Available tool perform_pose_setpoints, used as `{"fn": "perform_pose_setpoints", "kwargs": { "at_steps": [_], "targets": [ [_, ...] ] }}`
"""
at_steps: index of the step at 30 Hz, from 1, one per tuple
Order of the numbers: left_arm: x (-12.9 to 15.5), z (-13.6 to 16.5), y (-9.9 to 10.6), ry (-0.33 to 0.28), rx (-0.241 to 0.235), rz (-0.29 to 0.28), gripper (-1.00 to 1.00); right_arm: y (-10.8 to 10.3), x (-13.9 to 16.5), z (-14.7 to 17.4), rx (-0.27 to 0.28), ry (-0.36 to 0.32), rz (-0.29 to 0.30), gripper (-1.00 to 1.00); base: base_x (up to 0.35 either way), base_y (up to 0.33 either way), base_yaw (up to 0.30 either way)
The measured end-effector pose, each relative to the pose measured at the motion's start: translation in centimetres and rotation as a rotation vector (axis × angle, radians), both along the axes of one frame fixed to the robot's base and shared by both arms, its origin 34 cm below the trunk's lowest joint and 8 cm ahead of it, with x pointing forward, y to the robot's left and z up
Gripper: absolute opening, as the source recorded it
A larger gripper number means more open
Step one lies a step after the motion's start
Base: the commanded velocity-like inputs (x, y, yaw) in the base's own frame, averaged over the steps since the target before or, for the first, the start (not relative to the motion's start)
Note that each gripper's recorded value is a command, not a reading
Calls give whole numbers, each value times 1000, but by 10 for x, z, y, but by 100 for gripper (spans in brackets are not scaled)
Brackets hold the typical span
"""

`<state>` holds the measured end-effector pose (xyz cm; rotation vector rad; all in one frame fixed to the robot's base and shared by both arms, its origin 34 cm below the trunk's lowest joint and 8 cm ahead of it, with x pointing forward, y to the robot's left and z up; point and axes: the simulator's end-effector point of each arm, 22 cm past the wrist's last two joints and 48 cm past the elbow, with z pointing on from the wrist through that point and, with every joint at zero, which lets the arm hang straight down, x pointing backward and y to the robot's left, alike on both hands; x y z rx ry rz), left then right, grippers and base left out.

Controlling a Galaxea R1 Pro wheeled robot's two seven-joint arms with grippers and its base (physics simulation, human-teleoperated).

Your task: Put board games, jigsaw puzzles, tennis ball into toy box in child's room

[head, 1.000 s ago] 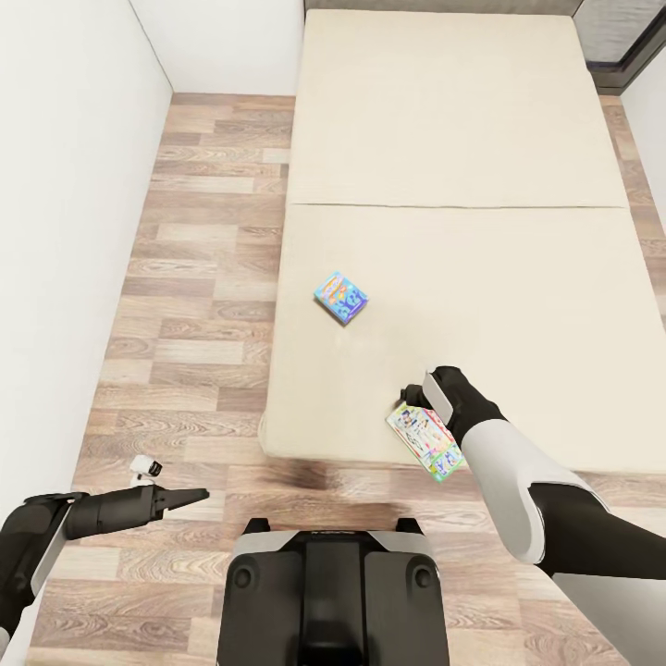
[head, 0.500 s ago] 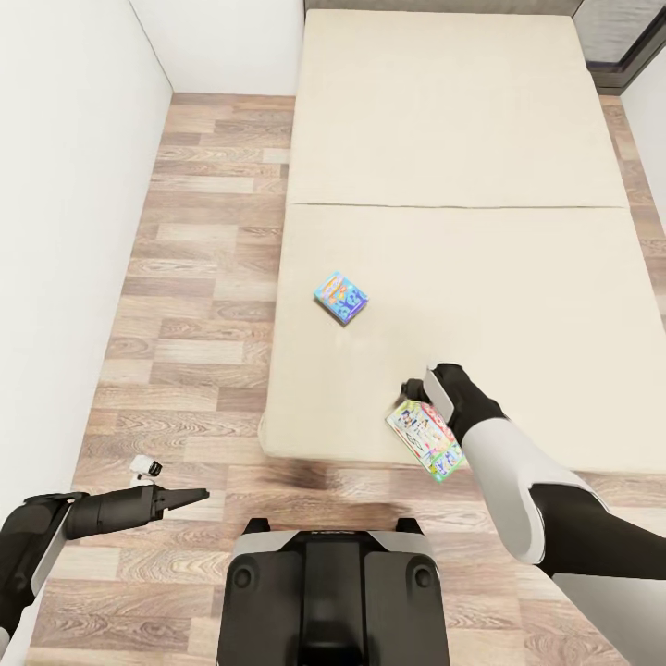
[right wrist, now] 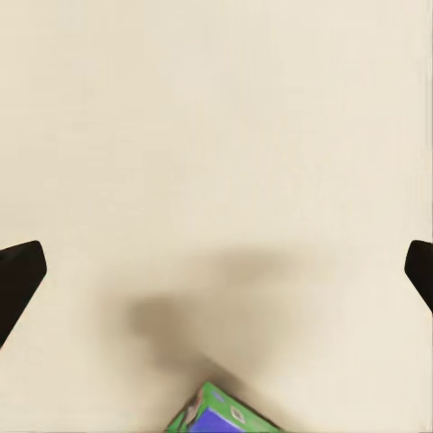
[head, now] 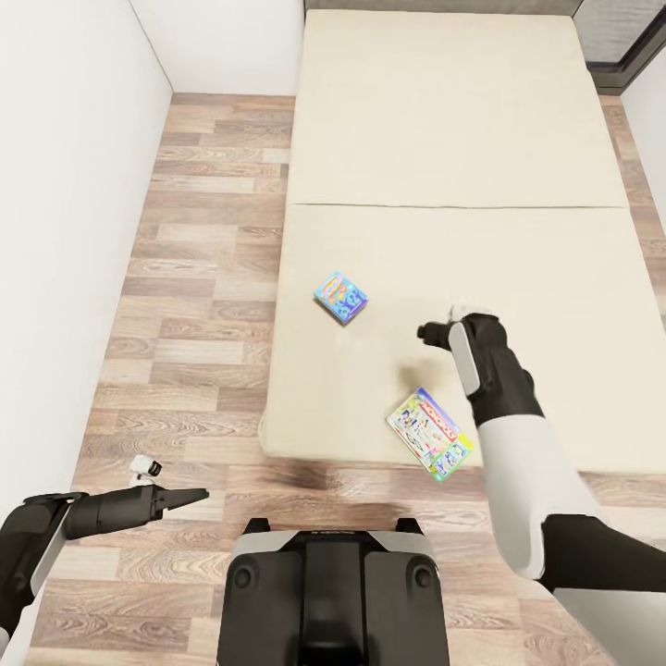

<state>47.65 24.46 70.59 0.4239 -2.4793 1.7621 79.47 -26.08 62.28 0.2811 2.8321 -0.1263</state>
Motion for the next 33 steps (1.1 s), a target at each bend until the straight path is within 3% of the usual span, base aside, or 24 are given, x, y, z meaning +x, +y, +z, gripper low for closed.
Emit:
{"fn": "perform_pose_setpoints", "kwargs": {
  "at_steps": [8, 11, 14, 16, 17, 22, 27, 33],
  "targets": [
    [0, 0, -1, 0, -1, 0, 100, -11, -10, 36, 10, -31, -15, 100, 0, 0, 0],
    [0, 0, -1, 0, -1, 0, 100, -21, -29, 43, 37, -30, -64, 100, 0, 0, 0],
    [0, 0, -1, 0, -1, 0, 100, -31, -45, 55, 106, -67, -144, 100, 0, 0, 0],
    [0, 0, -1, 0, -1, 0, 100, -30, -73, 54, 185, -72, -205, 100, 0, 0, 0],
    [0, 0, -1, 0, -1, 0, 100, -24, -99, 47, 249, -51, -244, 100, 0, 0, 0],
    [0, 0, 0, 0, 0, 0, 100, 5, -181, 29, 461, 32, -368, 100, 0, 0, 0],
    [0, 0, 0, 0, 1, 0, 100, 21, -218, 32, 621, 15, -464, 100, 0, 0, 0],
    [0, 0, 0, -1, 1, 0, 100, 39, -227, 56, 828, -99, -501, 100, 0, 0, -15]
  ]
}}
